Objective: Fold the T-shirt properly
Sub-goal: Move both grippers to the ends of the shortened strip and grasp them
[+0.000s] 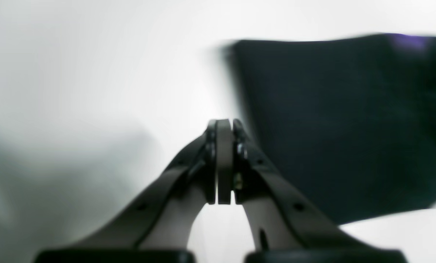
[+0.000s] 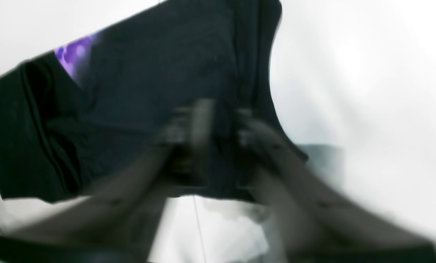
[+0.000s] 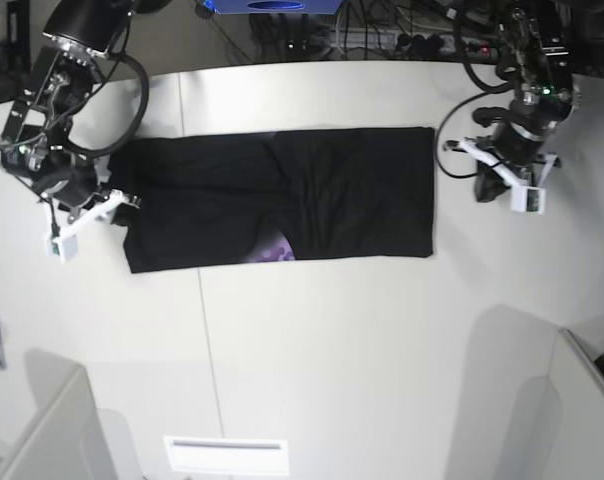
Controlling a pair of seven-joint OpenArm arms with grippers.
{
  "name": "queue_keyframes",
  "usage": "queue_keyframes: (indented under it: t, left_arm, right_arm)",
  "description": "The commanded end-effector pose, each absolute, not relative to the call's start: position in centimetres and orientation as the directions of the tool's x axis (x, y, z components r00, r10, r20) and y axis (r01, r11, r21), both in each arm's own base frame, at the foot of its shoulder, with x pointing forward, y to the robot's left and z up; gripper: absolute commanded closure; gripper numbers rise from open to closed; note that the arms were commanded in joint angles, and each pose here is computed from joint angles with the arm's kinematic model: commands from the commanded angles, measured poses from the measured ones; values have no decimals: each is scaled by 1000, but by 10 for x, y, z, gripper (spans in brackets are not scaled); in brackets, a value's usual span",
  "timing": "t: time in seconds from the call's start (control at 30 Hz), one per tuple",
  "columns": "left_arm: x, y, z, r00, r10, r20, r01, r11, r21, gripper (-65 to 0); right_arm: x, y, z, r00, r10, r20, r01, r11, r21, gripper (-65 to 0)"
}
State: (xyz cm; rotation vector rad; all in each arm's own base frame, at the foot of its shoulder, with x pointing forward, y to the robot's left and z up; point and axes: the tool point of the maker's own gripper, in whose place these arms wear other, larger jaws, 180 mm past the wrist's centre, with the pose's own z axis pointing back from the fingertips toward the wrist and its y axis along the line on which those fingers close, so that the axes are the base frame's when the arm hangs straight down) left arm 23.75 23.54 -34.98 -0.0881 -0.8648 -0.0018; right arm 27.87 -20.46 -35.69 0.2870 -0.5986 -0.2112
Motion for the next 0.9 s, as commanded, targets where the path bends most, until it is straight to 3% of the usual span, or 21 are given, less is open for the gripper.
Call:
queue_keyframes:
  t: [0.0,0.1,0.27,0.5,0.7,0.87]
  left_arm:
    - [238,254,-337,618,31,785,11,999,-48,0]
    - [223,306,-326,607,29,794,-77,997,22,0]
    - [201,349,-323,616,2,788,-93,993,70,0]
    - [185,366,-341,648,57,759,-147,988,51,0]
    - [187,365,-342,646,60,761,-145,988,45,0]
    - [187,365,-341,645,60,762,-145,988,45,0]
  right_arm:
    - [290,-209,-347,782,-282,556,104,939,329,-315]
    - [298,-210,-356,798,-333,502,134,910,392,-411]
    - [308,-216,-375,811,-413,415,150,831,535,-417]
    - [319,-234,-391,837,-365,408,142,864,482,-420]
    - [312,-230,-419,875,-343,342,151,865,478,-443]
    - [304,-221,-429,901,-259,347,65,873,483,-468]
